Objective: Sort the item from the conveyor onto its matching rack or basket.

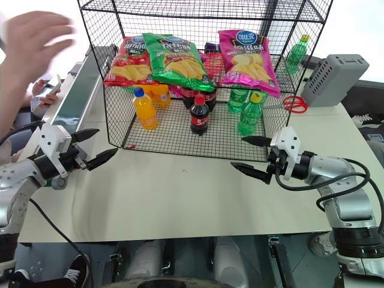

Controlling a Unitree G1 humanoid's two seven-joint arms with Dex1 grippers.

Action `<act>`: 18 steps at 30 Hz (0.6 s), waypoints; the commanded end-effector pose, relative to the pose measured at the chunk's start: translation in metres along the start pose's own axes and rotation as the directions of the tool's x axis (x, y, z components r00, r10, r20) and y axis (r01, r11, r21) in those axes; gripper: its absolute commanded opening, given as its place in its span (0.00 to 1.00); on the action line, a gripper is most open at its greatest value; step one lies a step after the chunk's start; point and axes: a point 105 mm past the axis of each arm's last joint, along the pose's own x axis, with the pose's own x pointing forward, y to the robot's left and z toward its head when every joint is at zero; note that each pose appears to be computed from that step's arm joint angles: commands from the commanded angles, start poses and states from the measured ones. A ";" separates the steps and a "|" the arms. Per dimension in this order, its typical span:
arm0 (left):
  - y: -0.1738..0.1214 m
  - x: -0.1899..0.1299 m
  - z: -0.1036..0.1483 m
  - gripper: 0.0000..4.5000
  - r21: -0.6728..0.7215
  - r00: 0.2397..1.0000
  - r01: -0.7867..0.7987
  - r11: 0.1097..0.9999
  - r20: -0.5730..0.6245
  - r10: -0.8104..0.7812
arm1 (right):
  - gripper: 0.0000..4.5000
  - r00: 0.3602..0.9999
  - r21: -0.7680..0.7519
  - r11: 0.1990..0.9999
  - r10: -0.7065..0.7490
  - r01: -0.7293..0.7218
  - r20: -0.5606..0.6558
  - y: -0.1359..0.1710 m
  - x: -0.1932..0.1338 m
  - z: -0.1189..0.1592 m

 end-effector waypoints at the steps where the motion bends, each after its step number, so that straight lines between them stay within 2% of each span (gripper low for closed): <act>1: -0.002 -0.002 0.008 1.00 0.032 1.000 0.019 0.999 0.006 -0.019 | 0.96 0.999 -0.044 0.999 -0.013 0.015 0.032 0.000 -0.004 0.012; 18: 0.002 0.003 0.012 1.00 0.057 0.999 0.044 0.997 -0.009 -0.044 | 0.96 0.999 -0.046 0.998 -0.031 0.032 0.029 0.005 -0.002 0.008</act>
